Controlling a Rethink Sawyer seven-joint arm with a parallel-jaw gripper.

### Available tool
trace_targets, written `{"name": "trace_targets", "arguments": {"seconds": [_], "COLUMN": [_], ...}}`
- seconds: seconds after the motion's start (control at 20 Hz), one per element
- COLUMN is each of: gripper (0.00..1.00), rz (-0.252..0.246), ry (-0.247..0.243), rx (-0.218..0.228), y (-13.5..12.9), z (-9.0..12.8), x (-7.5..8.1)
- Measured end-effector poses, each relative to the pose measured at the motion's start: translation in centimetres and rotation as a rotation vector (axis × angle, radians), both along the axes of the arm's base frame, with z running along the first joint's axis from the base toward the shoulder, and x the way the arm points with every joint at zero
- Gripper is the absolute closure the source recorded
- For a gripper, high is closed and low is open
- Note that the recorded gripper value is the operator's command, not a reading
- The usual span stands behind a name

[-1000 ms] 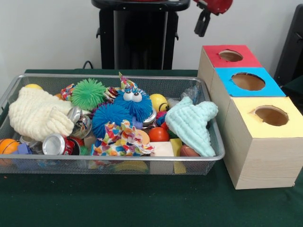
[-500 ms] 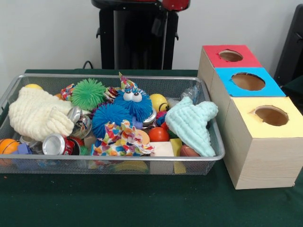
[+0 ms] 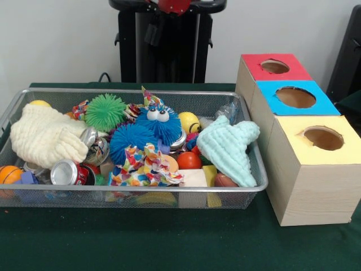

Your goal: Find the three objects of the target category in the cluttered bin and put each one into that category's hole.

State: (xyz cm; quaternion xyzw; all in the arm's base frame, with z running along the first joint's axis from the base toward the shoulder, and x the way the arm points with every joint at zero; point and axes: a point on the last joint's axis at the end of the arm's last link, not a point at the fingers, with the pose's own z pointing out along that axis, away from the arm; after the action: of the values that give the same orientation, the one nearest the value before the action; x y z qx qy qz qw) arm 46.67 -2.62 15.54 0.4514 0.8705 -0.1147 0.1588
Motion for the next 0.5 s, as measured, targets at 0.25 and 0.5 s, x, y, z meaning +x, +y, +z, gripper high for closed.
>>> {"name": "trace_targets", "arguments": {"seconds": [0.25, 0.5], "gripper": [1.00, 1.00], "rz": [0.061, 0.103], "ry": [-0.023, -0.043], "rx": [-0.011, 0.048], "y": [-1.6, -5.2], "z": [0.0, -0.9], "x": [1.1, 3.0]}}
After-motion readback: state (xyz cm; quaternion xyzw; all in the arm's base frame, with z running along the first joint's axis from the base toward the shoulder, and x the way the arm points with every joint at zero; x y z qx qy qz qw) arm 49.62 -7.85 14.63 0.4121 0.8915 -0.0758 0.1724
